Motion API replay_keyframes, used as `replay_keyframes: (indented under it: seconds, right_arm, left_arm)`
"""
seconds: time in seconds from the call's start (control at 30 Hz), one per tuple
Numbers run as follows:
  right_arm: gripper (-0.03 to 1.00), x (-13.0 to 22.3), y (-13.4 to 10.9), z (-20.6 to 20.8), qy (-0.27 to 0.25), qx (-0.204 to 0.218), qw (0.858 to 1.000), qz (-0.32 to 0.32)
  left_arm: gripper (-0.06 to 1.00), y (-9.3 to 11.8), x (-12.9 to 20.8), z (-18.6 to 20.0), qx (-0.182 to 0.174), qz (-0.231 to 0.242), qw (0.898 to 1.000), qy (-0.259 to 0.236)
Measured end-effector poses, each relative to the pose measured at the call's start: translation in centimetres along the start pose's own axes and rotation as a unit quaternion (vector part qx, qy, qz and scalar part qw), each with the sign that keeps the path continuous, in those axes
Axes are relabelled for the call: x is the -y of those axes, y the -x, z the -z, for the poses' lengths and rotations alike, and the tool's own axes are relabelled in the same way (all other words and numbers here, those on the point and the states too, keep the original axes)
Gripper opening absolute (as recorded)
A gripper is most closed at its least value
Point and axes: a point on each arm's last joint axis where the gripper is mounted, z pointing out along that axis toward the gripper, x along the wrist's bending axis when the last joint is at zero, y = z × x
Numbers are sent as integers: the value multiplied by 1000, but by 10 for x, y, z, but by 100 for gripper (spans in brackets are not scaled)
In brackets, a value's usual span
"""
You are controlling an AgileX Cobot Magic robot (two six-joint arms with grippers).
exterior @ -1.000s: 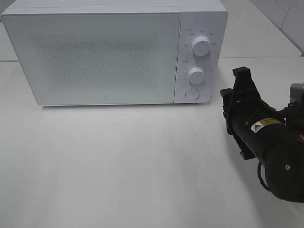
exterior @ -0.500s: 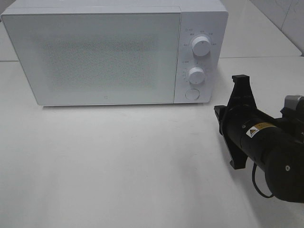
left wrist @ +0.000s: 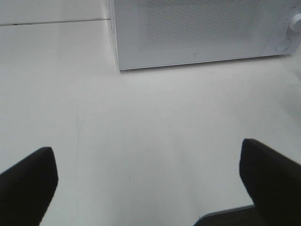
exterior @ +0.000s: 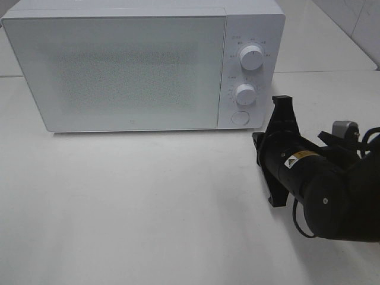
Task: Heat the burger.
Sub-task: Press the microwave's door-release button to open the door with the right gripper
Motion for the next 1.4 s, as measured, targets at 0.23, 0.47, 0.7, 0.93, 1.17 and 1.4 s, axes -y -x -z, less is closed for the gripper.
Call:
replay_keyframes:
  seconds: [0.23, 0.47, 0.7, 0.93, 1.17, 1.4]
  right_arm:
    - [1, -2, -9, -29, -8, -17, 1000, -6]
    - [1, -3, -8, -47, -9, -10, 1000, -14]
    - [1, -4, -10, -67, -11, -8, 1000, -23]
    - [1, -1, -6, -76, -15, 8, 1000, -24]
    - [1, 0, -8, -89, -13, 8, 999, -37]
    - [1, -3, -12, -97, -7, 4, 999, -44]
  left_arm:
    - [98, 0, 0, 0, 0, 0, 1000, 0]
    - [98, 0, 0, 0, 0, 0, 1000, 0]
    - [98, 0, 0, 0, 0, 0, 1000, 0]
    - [98, 0, 0, 0, 0, 0, 1000, 0]
    - [98, 0, 0, 0, 0, 0, 1000, 0]
    - [98, 0, 0, 0, 0, 0, 1000, 0]
